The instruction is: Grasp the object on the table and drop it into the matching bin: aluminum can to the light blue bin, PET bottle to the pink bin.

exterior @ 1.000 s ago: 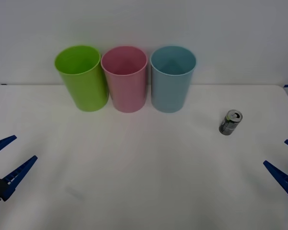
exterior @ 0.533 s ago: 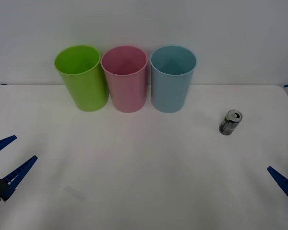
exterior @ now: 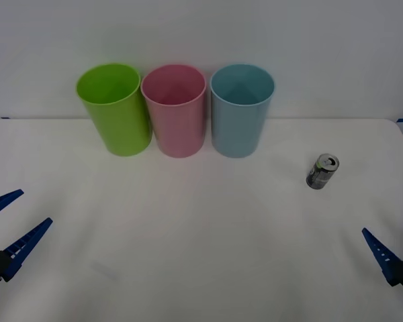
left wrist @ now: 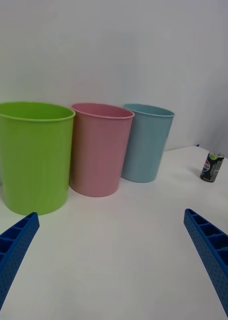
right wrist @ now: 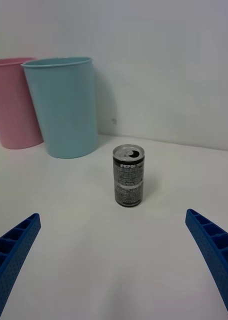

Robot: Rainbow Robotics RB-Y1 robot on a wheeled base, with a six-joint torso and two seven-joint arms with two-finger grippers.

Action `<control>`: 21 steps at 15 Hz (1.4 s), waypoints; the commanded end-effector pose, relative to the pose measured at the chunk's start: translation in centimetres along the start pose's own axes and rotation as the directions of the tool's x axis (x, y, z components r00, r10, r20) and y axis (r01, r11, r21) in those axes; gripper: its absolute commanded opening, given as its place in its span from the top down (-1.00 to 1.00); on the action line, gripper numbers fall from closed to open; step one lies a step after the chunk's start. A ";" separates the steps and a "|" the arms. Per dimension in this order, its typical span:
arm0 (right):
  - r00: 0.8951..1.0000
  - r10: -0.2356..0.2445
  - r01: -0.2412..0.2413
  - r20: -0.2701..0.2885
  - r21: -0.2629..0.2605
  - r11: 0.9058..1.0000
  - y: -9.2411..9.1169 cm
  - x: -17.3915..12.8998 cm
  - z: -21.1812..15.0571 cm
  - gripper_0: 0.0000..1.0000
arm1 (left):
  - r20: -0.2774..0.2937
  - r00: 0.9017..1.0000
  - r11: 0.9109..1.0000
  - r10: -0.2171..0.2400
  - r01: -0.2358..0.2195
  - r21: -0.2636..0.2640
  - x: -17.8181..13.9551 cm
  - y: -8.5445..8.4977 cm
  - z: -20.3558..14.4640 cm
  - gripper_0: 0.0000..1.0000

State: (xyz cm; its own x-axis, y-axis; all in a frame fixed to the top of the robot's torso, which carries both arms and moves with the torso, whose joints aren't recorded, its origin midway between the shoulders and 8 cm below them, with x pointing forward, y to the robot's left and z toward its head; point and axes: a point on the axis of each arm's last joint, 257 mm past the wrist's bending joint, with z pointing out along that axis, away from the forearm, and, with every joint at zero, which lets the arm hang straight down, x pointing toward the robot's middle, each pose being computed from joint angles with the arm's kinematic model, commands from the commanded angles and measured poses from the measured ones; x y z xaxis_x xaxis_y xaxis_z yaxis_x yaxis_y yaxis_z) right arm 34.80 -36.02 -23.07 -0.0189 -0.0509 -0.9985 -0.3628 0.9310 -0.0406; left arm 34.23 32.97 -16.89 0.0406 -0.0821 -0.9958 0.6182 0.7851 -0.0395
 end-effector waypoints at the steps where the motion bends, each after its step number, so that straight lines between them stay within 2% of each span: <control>1: 0.999 0.031 -0.031 -0.015 0.031 0.999 -0.2 1.4 0.9 -1.00 | 0.000 1.000 1.000 0.000 0.000 0.000 0.0 0.0 0.0 -1.00; 5: 0.997 0.077 -0.077 -0.016 0.050 0.996 -0.5 3.6 2.8 -1.00 | 0.000 1.000 1.000 0.000 0.000 0.000 0.0 0.0 0.0 -1.00; 11: 0.996 0.094 -0.092 -0.010 0.114 0.989 -0.3 4.8 6.5 -1.00 | 0.000 1.000 1.000 0.000 0.000 0.000 0.0 0.0 0.0 -1.00; 14: 0.996 0.088 -0.085 -0.011 0.148 0.985 -0.2 5.0 8.1 -1.00 | 0.000 1.000 1.000 0.000 0.000 0.000 0.0 0.0 0.0 -1.00; 16: 0.995 0.100 -0.095 -0.015 0.176 0.980 0.0 5.5 9.6 -1.00 | 0.000 1.000 1.000 0.000 0.000 0.000 0.0 0.0 0.0 -1.00; 21: 0.994 0.106 -0.102 -0.014 0.190 0.976 -0.2 5.9 12.9 -1.00 | 0.000 1.000 1.000 0.000 0.000 0.000 0.0 0.0 0.0 -1.00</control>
State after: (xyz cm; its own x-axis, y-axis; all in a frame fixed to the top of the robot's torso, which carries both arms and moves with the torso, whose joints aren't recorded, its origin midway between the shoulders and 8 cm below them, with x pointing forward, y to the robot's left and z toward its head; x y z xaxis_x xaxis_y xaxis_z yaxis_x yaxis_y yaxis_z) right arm 46.38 -31.87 -29.46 -0.0714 0.0464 -0.9964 -0.1795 0.9820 0.0586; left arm 34.22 32.97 -16.89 0.0406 -0.0821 -0.9958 0.6182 0.7851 -0.0395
